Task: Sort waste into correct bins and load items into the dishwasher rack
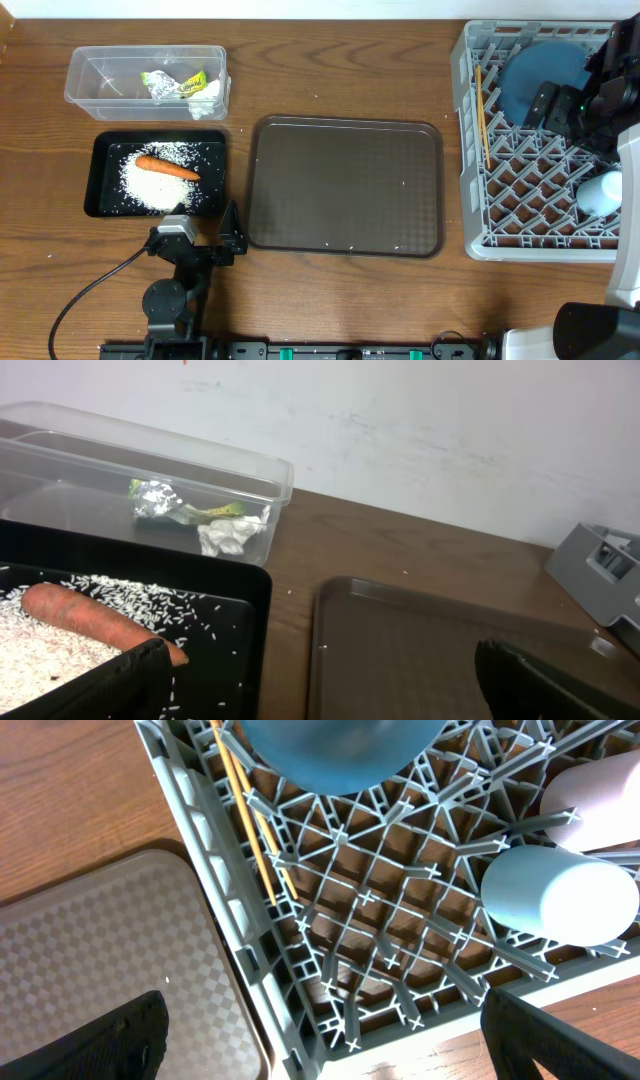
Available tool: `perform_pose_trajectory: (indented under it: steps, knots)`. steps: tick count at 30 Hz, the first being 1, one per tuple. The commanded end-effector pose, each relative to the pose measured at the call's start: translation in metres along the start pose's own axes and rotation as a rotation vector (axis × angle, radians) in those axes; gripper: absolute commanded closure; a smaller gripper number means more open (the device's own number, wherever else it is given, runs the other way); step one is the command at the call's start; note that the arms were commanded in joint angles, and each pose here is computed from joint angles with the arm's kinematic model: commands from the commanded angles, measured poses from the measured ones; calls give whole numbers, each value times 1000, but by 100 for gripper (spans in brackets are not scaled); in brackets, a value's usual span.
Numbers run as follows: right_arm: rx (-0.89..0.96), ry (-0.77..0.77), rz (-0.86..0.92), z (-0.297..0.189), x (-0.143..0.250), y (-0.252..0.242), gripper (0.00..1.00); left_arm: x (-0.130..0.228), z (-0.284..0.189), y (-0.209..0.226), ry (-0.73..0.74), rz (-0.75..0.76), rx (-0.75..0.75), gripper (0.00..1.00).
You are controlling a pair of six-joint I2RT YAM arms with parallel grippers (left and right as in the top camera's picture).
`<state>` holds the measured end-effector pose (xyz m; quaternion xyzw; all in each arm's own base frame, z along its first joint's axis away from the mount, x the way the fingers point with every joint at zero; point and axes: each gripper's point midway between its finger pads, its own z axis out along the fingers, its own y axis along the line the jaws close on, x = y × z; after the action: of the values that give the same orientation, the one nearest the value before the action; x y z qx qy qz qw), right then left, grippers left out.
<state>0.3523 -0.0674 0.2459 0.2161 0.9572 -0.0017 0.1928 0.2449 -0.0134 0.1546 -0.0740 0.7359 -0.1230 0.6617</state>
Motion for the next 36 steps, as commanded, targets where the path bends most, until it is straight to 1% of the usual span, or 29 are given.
perform_pose_trajectory:
  steps: [1,4,7,11,16,22,27,31,36]
  knots:
    - [9,3,18,2,0,-2,1,14,0,4,47,11,-8,1]
    - [6,-8,18,-2,0,-2,1,14,0,4,47,11,-8,1]
    - [-5,-47,19,-17,0,-2,1,14,0,4,47,11,-8,1]
    - [-28,-132,21,-49,2,-4,1,14,0,4,47,11,-8,1]
    - [-67,-272,24,-101,12,-7,1,14,0,4,47,11,-8,1]
    - [-106,-455,30,-164,34,-16,1,14,0,4,47,11,-8,1]
    - [-134,-581,34,-205,57,-24,1,14,0,4,47,11,-8,1]
    - [-129,-643,13,-225,75,-32,1,14,0,4,47,11,-8,1]
    - [-201,-702,-5,-232,95,-27,1,14,0,4,47,11,-8,1]
